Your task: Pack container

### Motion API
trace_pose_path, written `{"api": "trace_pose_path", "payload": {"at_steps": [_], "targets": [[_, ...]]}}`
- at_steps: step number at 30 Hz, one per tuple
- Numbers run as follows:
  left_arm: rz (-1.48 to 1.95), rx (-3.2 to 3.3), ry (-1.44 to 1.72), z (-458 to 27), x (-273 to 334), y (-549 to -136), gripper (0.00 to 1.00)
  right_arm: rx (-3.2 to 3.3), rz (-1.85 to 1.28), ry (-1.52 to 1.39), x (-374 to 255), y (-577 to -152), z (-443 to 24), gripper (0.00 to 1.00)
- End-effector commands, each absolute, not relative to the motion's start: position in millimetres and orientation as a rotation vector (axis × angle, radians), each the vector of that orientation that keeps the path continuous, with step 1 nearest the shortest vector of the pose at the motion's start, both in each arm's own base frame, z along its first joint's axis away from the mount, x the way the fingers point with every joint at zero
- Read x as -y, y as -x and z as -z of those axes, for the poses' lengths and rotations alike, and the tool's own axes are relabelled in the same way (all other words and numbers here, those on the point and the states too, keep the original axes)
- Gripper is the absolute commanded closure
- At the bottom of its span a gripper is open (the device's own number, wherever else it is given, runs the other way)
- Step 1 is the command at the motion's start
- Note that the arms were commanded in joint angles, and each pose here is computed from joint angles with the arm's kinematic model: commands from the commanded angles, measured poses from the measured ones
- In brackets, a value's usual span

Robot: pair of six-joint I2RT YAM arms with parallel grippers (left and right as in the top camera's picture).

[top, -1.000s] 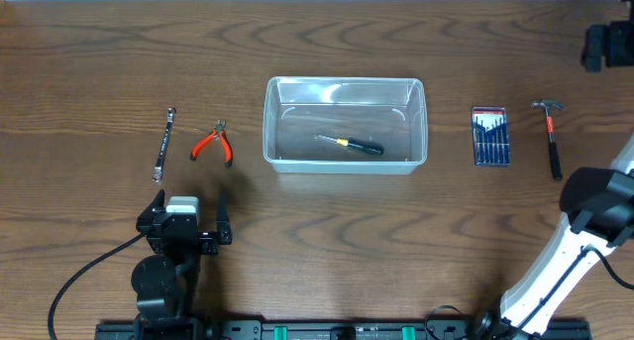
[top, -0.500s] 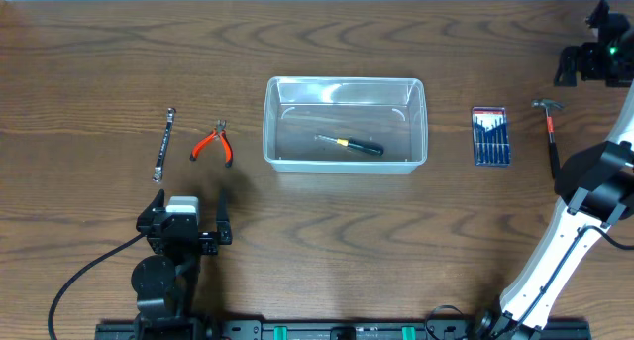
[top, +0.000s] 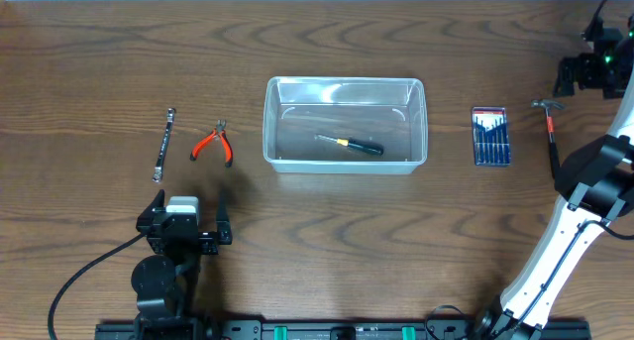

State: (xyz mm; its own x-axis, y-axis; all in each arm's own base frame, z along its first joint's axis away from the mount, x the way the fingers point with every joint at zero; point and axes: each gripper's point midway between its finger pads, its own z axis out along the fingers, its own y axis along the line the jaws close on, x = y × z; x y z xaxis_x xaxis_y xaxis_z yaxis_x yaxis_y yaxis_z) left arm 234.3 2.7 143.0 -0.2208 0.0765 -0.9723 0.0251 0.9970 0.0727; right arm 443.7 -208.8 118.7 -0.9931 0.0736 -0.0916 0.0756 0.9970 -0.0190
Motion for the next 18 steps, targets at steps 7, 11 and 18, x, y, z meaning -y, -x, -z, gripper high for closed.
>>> {"api": "trace_pose_path", "payload": {"at_steps": [7,11,18], "targets": [[-0.054,-1.821,-0.064,-130,-5,-234,0.02,-3.050,0.057,-0.151,221,-443,-111,0.01],[-0.054,-1.821,-0.064,-130,-5,-234,0.02,-3.087,0.034,-0.152,218,-443,-95,0.01],[-0.054,-1.821,-0.064,-130,-5,-234,0.02,-3.128,0.006,-0.141,215,-445,-70,0.01]]}}
